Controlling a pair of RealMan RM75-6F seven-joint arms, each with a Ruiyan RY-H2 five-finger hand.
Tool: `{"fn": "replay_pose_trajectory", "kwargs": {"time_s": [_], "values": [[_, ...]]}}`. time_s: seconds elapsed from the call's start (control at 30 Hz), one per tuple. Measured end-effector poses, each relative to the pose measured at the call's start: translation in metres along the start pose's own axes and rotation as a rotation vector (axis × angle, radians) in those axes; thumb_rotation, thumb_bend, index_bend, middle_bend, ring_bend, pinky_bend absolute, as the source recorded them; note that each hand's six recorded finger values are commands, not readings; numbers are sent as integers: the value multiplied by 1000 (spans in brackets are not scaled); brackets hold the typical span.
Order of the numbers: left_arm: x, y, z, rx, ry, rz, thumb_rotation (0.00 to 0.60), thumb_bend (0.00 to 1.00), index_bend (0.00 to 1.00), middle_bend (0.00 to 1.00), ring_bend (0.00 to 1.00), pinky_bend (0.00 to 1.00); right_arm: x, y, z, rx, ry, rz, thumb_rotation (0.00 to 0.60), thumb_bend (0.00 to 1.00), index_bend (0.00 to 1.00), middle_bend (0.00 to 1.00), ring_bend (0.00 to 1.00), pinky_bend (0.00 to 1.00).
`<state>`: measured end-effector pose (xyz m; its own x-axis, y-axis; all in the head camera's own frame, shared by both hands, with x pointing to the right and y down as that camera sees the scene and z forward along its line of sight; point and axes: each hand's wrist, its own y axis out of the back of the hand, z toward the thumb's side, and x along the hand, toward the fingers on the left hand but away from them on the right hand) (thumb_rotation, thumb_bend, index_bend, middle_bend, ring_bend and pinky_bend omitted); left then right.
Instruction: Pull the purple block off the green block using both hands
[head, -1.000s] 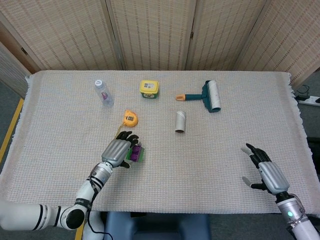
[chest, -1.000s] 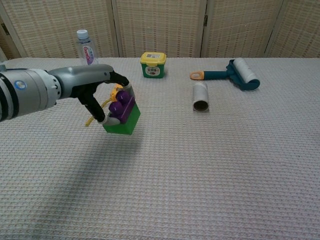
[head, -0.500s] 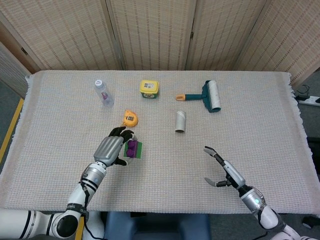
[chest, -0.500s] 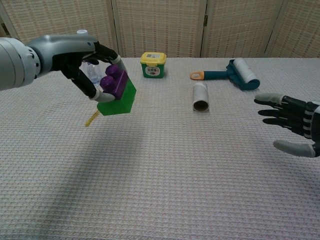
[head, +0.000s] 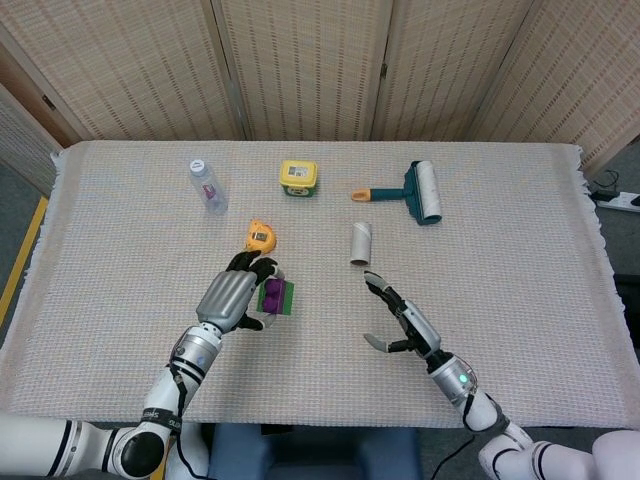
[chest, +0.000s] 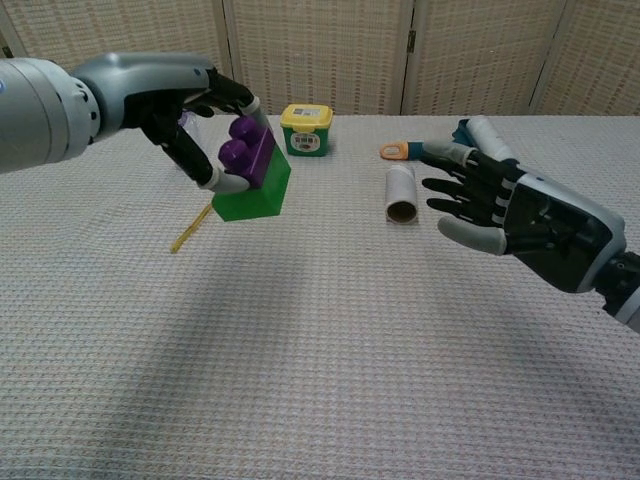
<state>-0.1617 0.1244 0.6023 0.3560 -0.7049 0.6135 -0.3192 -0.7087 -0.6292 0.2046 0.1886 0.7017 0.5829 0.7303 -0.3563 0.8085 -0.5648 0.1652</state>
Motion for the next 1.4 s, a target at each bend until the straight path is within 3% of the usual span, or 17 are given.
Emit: {"fn": "replay_pose_trajectory", "kwargs": {"time_s": [0.43, 0.9, 1.4], "values": [[6, 5, 6, -76, 34, -26, 600, 642, 754, 230, 41, 0, -34, -30, -1, -37, 9, 45, 600, 367, 0, 0, 0, 0], [8, 13, 19, -188, 22, -22, 600, 646, 755, 236, 43, 0, -53, -41, -10, -22, 6, 65, 600, 367, 0, 0, 0, 0], [8, -5, 41, -194, -14, -48, 600, 647, 755, 236, 44, 0, -60, -58, -17, -131, 45, 81, 600, 367, 0, 0, 0, 0]]}}
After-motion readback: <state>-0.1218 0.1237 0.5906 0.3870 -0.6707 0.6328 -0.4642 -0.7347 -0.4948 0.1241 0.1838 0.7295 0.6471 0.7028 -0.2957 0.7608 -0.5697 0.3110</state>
